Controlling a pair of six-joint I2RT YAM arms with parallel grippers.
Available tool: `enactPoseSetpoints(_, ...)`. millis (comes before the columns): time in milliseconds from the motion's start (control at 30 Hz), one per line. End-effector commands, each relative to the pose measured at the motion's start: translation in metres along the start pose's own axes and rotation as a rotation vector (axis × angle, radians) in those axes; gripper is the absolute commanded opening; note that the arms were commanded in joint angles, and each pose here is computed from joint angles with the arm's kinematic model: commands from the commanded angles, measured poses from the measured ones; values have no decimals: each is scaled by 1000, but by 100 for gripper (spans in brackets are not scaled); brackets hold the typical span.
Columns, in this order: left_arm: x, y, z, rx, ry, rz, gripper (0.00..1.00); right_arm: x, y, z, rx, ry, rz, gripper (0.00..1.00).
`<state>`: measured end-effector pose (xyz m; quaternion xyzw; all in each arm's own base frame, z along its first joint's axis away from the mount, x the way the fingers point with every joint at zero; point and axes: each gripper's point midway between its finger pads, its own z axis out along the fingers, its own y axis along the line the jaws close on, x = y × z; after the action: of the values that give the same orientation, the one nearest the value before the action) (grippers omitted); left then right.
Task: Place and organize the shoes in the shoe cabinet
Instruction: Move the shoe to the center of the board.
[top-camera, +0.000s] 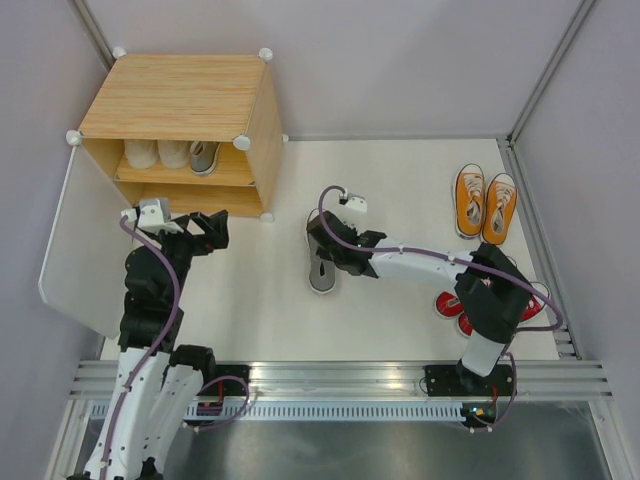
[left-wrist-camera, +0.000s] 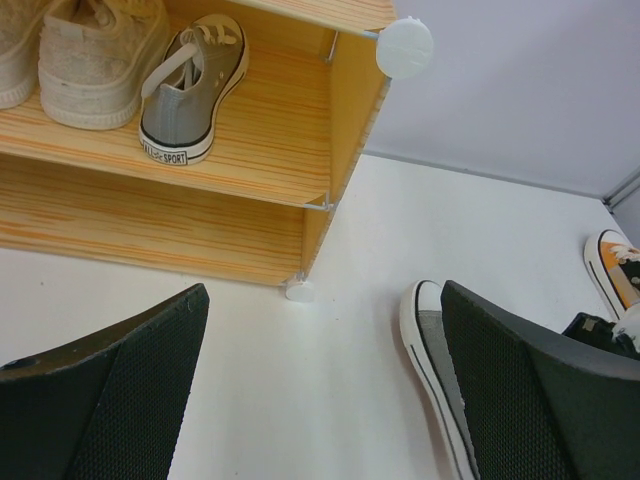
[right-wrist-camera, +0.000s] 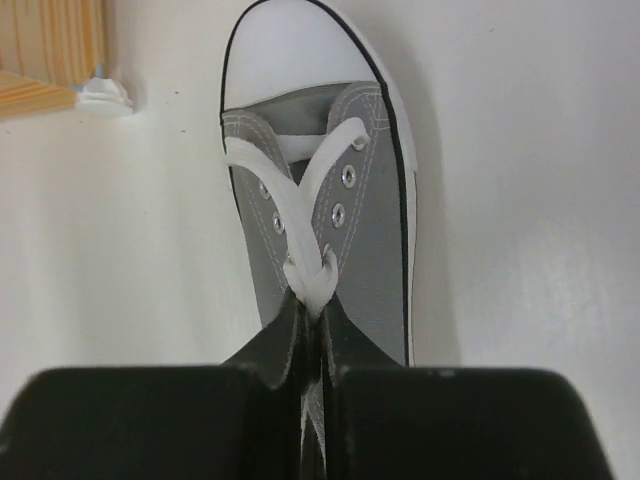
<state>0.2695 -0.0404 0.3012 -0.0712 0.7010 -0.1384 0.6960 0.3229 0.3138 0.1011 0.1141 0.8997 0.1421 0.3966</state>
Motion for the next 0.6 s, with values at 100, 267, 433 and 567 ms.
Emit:
enactPoseSetpoints(100, -1, -3, 4, 3, -4, -28, 99, -18, 57, 13, -19, -109, 401, 1)
enactPoseSetpoints(267, 0, -3, 4, 4, -1, -25, 100, -20, 94, 20, -107, -84, 455, 60)
enactPoseSetpoints(433, 2, -3, 6, 4, 7, -22, 100, -39, 108, 0, -180, -94, 329, 83)
enactPoseSetpoints(567, 6, -3, 7, -5, 25, -19, 100, -68, 81, -32, -163, -146, 255, 87)
